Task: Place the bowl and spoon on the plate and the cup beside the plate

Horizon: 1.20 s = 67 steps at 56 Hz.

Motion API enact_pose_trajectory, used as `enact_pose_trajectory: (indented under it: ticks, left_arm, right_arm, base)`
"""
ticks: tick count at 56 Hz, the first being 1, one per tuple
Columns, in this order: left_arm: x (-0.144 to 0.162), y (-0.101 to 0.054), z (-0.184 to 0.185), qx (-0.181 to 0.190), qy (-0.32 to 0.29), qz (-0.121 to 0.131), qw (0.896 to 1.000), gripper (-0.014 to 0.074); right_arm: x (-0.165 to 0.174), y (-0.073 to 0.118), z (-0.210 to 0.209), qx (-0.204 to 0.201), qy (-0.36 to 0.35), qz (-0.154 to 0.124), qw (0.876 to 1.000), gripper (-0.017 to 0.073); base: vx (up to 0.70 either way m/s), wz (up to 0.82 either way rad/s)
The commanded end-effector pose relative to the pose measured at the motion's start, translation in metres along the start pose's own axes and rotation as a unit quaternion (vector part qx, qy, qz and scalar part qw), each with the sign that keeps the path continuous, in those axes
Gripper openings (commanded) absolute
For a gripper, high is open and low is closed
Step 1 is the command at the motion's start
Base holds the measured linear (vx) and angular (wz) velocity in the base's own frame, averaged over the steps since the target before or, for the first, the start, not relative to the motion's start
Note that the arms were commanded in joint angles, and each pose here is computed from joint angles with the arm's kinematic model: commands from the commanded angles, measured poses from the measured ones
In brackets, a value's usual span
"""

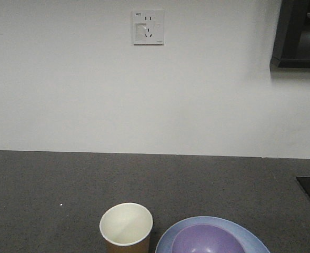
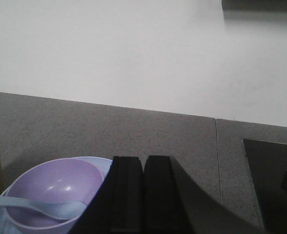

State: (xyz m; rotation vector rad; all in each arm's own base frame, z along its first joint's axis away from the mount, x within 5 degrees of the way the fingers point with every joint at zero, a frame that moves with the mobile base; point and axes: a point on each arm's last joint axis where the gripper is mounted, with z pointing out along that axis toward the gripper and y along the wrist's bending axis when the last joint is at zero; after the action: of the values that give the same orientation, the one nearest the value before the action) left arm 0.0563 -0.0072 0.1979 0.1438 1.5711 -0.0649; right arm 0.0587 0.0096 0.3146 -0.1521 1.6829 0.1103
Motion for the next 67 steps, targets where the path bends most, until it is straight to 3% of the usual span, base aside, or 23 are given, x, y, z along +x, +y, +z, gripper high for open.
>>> enact_pose_trajectory:
  ticks: [1, 8, 17, 22, 27, 67]
  left_arm:
    - [-0.016, 0.0, -0.003, 0.0, -0.06, -0.004, 0.998, -0.0006]
    - [-0.016, 0.0, -0.003, 0.0, -0.06, -0.004, 0.998, -0.0006]
    - [-0.016, 0.0, -0.003, 0.0, -0.06, -0.003, 0.998, -0.0006]
    - [-0.016, 0.0, -0.003, 0.0, -0.06, -0.003, 0.998, -0.0006]
    - [-0.016, 0.0, -0.003, 0.0, -0.06, -0.003, 0.998, -0.0006]
    - [-0.016, 0.0, -0.003, 0.0, -0.06, -0.003, 0.998, -0.0006]
  right_arm:
    - [0.008, 0.0, 0.009, 0.005, -0.072, -0.014, 0.997, -0.0009]
    - [0.05, 0.0, 0.018, 0.009, -0.082, -0.013, 0.997, -0.0009]
    - [0.096, -0.007, 0.017, 0.065, -0.078, 0.02, 0.995, -0.0009]
    - [0.112, -0.009, 0.013, 0.091, -0.088, 0.025, 0.992, -0.0009]
    - [0.112, -0.01, 0.009, 0.111, -0.093, 0.017, 0.989, -0.0009]
    - [0.112, -0.01, 0.009, 0.109, -0.095, 0.017, 0.989, -0.0009]
  base:
    - [0.0, 0.0]
    - [0.0, 0.0]
    - [0.0, 0.0]
    - [0.0, 0.0]
    - [0.0, 0.0]
    - [0.0, 0.0]
